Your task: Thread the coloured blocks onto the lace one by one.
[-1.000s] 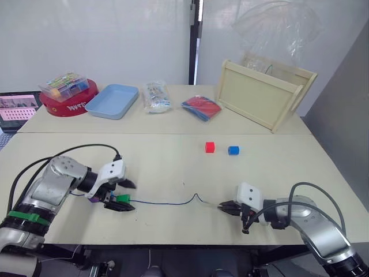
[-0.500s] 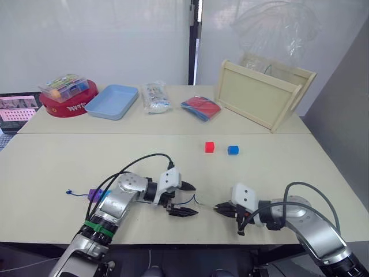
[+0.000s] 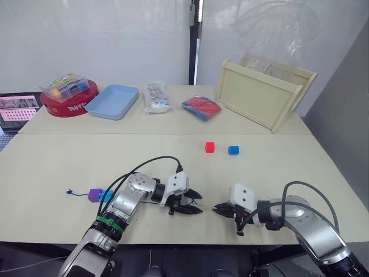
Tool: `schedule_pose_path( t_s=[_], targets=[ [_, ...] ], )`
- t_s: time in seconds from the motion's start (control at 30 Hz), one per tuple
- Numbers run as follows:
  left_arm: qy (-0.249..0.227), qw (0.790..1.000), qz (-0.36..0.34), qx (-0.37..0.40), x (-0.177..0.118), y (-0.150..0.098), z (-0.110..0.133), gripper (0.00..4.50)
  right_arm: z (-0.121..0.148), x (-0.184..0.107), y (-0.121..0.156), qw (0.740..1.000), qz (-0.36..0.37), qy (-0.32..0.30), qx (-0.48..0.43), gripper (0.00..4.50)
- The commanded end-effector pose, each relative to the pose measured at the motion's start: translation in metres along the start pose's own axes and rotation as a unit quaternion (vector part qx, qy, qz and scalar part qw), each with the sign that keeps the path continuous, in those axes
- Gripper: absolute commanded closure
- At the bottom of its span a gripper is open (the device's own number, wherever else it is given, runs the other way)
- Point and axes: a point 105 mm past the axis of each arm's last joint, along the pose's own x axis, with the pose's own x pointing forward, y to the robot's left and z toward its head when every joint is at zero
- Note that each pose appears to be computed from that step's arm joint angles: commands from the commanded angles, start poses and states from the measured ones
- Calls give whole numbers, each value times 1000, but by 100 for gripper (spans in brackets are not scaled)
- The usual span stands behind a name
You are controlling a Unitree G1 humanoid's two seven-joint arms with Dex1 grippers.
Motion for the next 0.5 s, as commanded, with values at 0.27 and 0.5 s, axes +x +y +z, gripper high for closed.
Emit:
schedule_pose_path(
  t_s=[0.27,0.5],
  targets=[
    [-33,999,-1,6,7,-6,13,446,6,-5,4,1000,5,-9,-3,450],
    [-38,999,6,2,4,-4,15,446,3,-6,4,1000,7,-2,-1,450]
  ],
)
